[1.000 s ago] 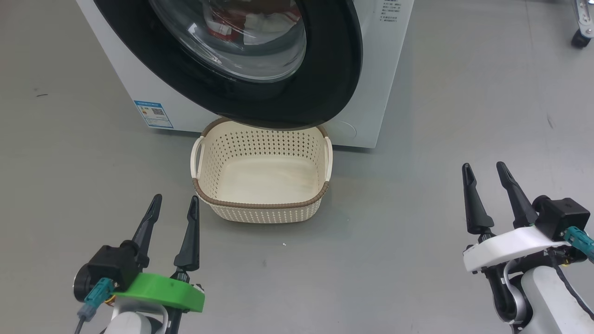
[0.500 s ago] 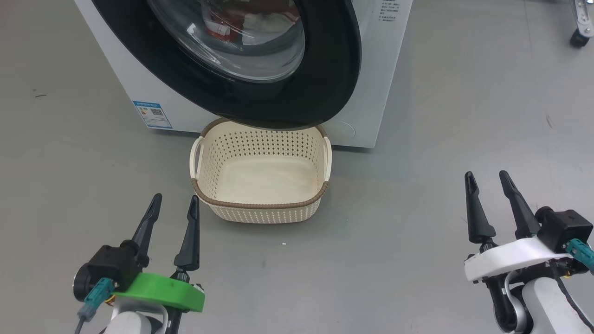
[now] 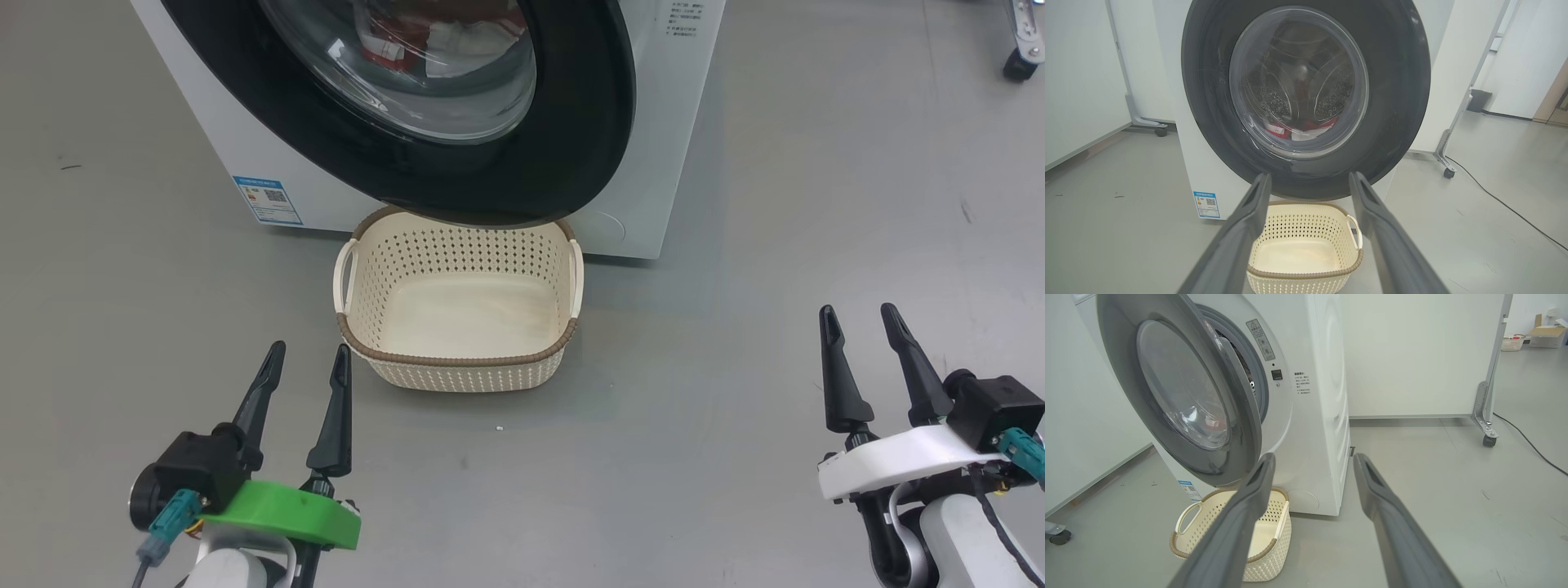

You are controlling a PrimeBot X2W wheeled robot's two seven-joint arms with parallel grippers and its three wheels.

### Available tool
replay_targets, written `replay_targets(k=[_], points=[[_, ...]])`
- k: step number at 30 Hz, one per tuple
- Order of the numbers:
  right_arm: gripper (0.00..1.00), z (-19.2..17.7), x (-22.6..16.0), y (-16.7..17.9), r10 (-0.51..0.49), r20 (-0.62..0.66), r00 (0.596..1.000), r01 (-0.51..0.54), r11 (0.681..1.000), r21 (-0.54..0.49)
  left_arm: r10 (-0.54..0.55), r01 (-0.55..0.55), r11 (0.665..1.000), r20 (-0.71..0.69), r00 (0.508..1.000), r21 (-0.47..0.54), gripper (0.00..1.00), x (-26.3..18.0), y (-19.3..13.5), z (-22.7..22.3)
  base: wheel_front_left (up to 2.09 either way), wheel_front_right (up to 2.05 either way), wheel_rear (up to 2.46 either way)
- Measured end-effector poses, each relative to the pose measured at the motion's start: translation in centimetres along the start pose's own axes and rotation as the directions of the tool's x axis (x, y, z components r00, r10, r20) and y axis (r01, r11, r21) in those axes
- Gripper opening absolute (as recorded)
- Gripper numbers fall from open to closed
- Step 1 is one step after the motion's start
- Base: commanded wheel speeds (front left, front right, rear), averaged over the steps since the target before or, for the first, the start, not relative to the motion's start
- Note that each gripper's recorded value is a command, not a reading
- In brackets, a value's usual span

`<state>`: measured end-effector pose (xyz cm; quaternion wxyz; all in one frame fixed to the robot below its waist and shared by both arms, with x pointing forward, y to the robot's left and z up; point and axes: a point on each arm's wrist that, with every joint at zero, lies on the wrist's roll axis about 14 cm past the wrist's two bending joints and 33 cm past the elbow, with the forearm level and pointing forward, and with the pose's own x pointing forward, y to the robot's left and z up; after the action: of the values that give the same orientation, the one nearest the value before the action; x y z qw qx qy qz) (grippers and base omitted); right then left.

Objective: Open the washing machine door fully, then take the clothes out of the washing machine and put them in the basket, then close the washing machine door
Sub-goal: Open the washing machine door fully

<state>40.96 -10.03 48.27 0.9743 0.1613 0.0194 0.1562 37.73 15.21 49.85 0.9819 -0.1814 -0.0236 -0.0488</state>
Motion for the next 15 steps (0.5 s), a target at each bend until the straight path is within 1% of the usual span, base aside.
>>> replay_targets(k=[15], points=[[1.00, 0.06, 0.04, -0.15, -0.007, 0.007, 1.000, 0.007, 1.000, 0.001, -0.001, 0.001, 1.000, -0.005, 1.000, -0.001, 1.00, 0.01, -0.03, -0.18, 0.00, 0.00, 0.00]])
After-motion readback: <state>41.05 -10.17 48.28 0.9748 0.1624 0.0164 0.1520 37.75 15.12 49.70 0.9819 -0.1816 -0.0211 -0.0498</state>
